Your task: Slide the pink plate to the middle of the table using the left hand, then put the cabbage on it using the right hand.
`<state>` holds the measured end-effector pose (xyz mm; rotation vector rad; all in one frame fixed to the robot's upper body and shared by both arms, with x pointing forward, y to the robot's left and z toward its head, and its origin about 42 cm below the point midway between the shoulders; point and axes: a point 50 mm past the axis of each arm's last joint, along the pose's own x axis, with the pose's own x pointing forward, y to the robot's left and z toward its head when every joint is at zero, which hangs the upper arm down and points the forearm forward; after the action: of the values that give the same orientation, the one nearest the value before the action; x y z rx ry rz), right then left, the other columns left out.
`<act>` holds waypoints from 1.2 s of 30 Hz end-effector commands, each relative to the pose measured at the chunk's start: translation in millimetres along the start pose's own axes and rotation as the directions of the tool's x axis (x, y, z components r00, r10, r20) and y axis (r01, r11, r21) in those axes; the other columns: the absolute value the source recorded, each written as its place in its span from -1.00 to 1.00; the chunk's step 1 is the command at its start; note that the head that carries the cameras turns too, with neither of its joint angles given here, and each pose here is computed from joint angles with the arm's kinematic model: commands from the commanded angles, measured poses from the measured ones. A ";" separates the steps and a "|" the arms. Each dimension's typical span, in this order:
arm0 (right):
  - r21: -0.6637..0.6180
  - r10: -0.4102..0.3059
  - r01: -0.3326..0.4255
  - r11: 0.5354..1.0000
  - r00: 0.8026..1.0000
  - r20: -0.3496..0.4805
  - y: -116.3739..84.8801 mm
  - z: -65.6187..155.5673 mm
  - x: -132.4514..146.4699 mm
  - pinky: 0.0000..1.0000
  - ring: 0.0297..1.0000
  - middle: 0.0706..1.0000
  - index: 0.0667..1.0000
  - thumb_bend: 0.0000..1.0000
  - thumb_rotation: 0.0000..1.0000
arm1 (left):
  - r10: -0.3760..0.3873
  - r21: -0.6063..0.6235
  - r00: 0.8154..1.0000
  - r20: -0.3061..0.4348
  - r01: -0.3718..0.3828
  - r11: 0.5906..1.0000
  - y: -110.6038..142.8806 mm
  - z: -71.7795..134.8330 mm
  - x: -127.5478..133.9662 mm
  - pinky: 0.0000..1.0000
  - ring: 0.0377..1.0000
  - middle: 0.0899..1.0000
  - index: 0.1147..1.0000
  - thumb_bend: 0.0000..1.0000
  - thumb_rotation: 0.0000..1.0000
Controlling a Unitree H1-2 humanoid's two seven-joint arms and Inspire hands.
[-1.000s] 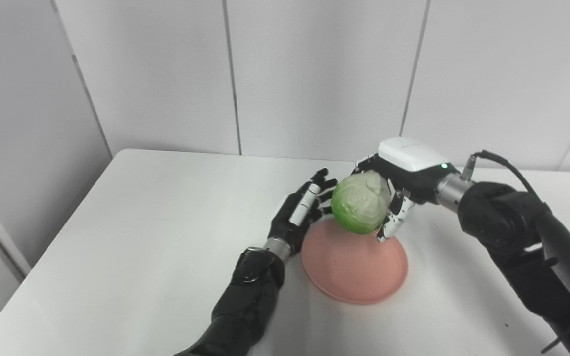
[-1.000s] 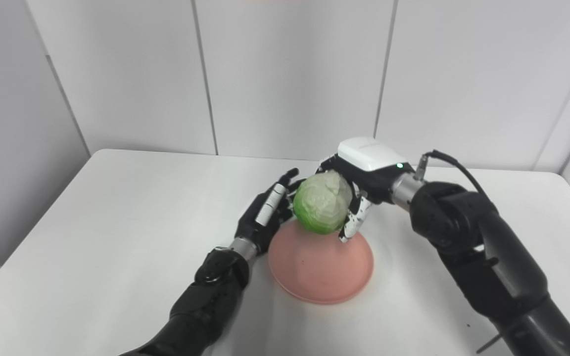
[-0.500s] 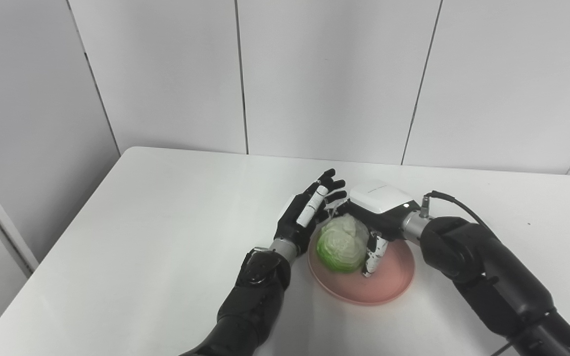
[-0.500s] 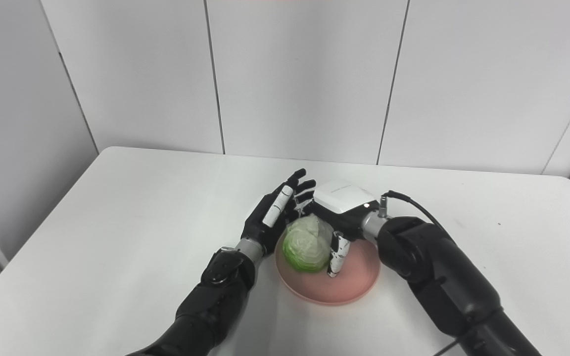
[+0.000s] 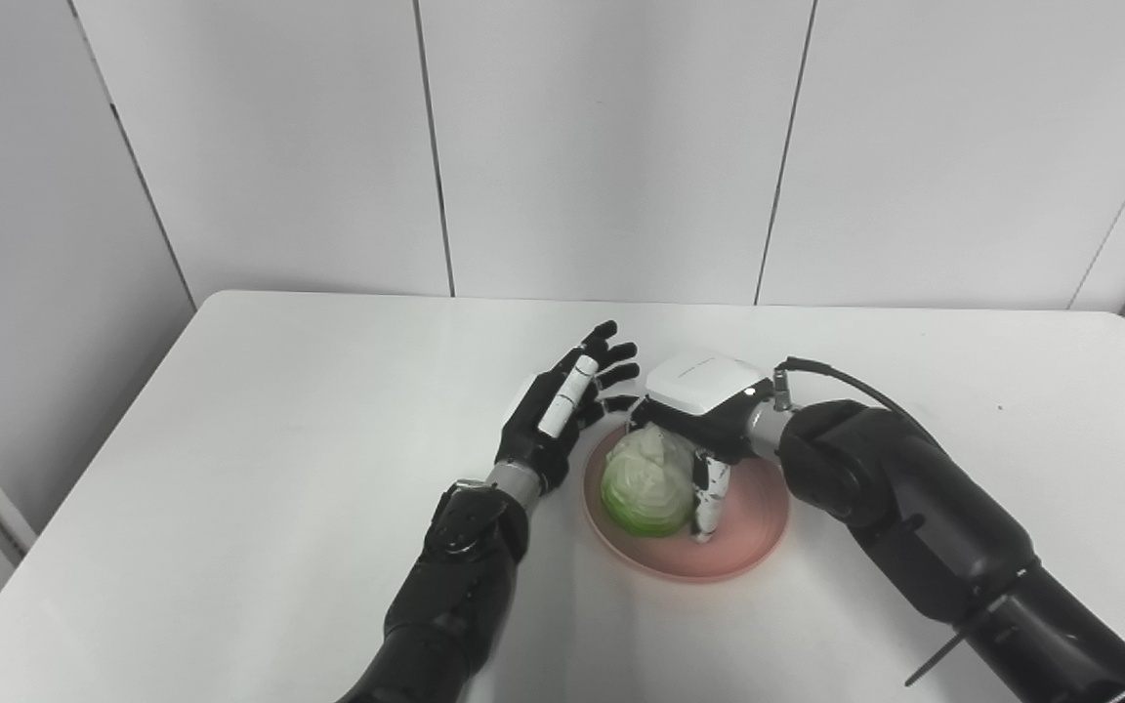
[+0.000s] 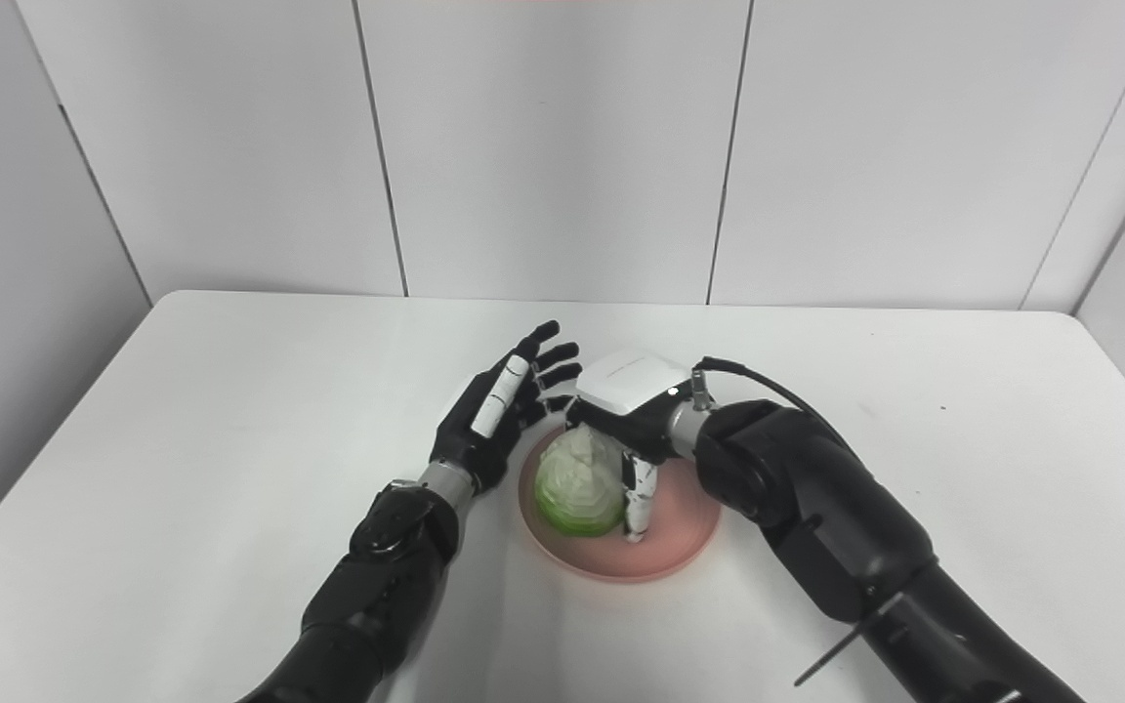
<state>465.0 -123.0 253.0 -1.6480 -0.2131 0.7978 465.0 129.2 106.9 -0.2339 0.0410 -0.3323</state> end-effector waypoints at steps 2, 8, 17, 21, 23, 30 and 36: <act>-0.010 -0.050 0.050 0.999 0.998 -0.027 -33.5 -8.0 -9.0 0.96 0.86 0.84 0.66 1.00 0.44 | 0.076 -0.040 0.974 -0.215 -0.086 0.995 19.7 -50.4 -34.3 0.35 0.66 0.68 0.74 0.87 0.49; 0.085 -0.140 0.144 0.986 0.989 -0.050 -49.5 -23.3 -24.0 1.00 0.84 0.85 0.69 1.00 0.48 | 0.078 0.016 0.985 -0.155 -0.077 0.997 20.6 -34.4 -30.7 0.45 0.71 0.67 0.75 0.80 0.54; 0.474 -0.636 0.645 0.599 0.743 -0.208 -28.1 -59.7 -40.7 0.05 0.23 0.30 0.32 1.00 0.99 | 0.202 0.120 0.978 0.047 -0.206 0.971 17.1 4.2 -18.8 0.41 0.69 0.68 0.63 0.85 0.53; 0.756 -0.648 0.630 0.176 0.652 -0.393 5.6 -72.2 -29.2 0.25 0.36 0.38 0.38 1.00 1.00 | 0.340 0.130 0.925 0.167 -0.362 0.923 9.7 18.9 -14.4 0.59 0.73 0.72 0.61 0.82 0.54; 0.807 -0.613 0.590 -0.025 0.628 -0.479 26.9 -73.6 -22.2 0.34 0.43 0.47 0.45 0.96 1.00 | 0.391 0.146 0.896 0.211 -0.425 0.894 4.6 23.5 -13.0 0.69 0.76 0.75 0.62 0.76 0.56; 0.761 -0.438 0.530 -0.376 0.622 -0.649 76.1 -61.1 -3.1 0.54 0.57 0.61 0.59 0.84 1.00 | 0.441 0.212 0.873 0.207 -0.480 0.851 0.3 22.1 -10.6 0.85 0.83 0.75 0.65 0.61 0.62; 0.708 -0.316 0.523 -0.474 0.650 -0.692 116.9 -53.6 7.7 0.71 0.65 0.67 0.63 0.80 1.00 | 0.494 0.169 0.851 0.178 -0.521 0.837 1.9 21.9 -8.0 0.78 0.81 0.78 0.66 0.57 0.51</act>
<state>464.5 -192.4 137.8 0.1873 -0.0517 -0.0926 453.2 137.6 120.8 -0.0158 -0.0624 0.1880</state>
